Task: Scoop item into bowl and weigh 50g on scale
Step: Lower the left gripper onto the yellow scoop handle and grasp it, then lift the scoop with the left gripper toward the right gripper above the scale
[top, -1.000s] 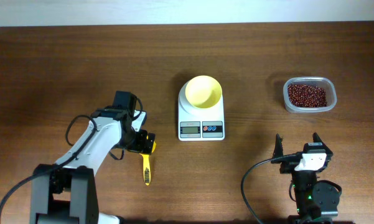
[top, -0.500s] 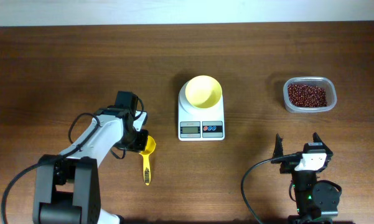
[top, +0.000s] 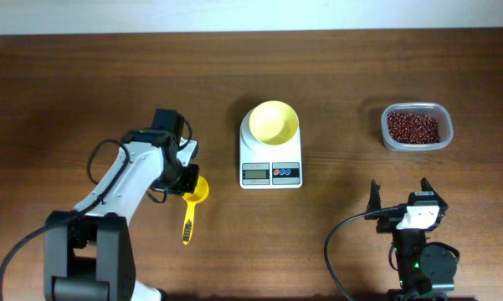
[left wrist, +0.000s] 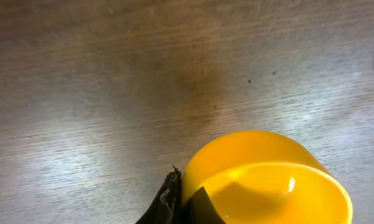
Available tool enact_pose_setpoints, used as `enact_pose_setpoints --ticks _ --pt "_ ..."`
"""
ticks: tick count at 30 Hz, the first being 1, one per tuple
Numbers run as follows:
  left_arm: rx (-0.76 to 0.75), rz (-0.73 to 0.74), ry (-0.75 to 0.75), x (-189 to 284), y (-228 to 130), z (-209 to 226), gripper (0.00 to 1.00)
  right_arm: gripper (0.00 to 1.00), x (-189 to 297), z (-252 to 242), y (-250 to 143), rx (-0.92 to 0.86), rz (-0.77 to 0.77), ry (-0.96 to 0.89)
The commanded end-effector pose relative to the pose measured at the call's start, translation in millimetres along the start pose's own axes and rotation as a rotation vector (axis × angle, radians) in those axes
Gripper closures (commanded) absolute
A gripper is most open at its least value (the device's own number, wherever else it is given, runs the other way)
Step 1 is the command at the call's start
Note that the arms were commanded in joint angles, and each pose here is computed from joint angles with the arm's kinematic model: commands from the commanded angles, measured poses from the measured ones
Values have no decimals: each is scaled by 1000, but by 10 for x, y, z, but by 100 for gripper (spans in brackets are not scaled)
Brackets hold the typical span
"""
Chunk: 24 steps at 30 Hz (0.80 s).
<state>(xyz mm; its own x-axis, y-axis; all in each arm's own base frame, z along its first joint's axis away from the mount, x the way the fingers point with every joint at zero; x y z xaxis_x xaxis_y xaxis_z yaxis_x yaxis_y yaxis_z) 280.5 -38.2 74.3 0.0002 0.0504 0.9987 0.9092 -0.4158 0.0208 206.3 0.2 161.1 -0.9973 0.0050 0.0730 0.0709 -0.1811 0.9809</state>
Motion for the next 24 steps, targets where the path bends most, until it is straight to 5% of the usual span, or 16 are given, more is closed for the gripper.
enact_pose_setpoints --ticks 1,5,11,24 --pt "43 -57 -2 323 208 15 100 1 1 15 -26 -1 7 10" --pt "79 -135 -35 735 331 -38 100 1 1 15 -26 -1 7 10" --pt "390 -329 -32 1403 236 -98 100 1 1 15 -26 -1 7 10" --pt "602 -343 -69 1464 201 -114 100 1 21 98 -18 -87 43 64"
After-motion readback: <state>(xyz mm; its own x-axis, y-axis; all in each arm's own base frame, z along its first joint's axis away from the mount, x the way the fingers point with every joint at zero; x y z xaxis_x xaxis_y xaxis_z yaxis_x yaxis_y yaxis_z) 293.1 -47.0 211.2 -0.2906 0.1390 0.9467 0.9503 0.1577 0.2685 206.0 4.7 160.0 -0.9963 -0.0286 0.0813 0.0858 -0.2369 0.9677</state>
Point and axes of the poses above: each gripper's point midway between its finger pads, its own x axis back along the fingers, its own z axis along the line the jaws close on, y = z × x, the point moved 4 cm from there along x, back along the fingers, and after that the axes turned 15 degrees about -x, right-handed, at the moved point
